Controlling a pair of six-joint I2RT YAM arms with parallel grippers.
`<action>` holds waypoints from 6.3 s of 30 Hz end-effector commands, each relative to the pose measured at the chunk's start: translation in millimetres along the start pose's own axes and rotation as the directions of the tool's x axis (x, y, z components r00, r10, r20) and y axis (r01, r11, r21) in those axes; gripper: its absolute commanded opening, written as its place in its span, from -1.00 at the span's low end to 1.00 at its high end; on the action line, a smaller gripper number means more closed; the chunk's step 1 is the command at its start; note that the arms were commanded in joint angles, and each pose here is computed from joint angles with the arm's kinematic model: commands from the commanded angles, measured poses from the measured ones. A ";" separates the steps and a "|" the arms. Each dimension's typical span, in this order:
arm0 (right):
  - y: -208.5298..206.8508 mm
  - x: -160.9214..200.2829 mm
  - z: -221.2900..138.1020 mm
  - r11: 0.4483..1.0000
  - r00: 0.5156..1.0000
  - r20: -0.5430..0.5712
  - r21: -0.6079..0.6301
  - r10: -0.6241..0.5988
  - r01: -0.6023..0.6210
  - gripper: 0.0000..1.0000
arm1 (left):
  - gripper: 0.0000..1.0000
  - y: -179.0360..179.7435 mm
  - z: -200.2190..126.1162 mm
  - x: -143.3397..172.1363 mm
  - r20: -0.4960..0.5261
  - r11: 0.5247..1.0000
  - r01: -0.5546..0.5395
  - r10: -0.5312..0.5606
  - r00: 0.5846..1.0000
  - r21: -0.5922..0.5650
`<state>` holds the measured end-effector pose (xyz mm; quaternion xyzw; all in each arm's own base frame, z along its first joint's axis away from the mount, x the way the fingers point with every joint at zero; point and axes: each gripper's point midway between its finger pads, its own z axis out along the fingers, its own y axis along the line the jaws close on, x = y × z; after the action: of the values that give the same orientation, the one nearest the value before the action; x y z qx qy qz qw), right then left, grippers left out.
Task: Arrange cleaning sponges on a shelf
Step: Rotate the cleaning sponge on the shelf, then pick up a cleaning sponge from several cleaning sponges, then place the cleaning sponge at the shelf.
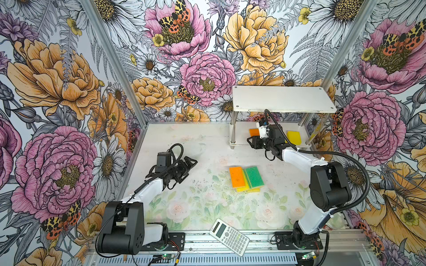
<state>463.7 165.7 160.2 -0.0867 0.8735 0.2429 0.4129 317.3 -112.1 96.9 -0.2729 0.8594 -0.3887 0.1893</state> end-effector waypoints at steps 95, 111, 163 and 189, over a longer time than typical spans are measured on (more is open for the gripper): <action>129.1 166.5 -52.3 0.963 0.948 -0.308 0.224 -0.077 0.151 0.07 | 0.98 -0.6 24.6 39.5 -0.070 0.997 -0.068 0.065 0.995 -0.027; 90.6 87.3 -72.2 0.952 0.987 -0.137 0.282 -0.081 0.117 0.06 | 0.98 -5.9 24.7 30.7 -0.062 0.998 -0.064 0.063 0.996 -0.021; -7.9 -26.1 69.0 0.968 0.993 0.105 0.249 -0.056 0.028 0.04 | 0.98 -8.4 15.5 -2.4 -0.040 0.999 -0.040 0.040 0.998 0.000; -15.2 -18.8 90.7 0.961 0.996 0.030 0.267 -0.084 0.073 0.11 | 0.98 -8.1 11.9 -1.6 -0.034 0.999 -0.040 0.040 0.999 -0.003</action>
<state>535.4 197.2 117.4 -0.0566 0.8866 0.1146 0.4446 329.0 -123.5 88.0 -0.2616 0.8698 -0.3818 0.1712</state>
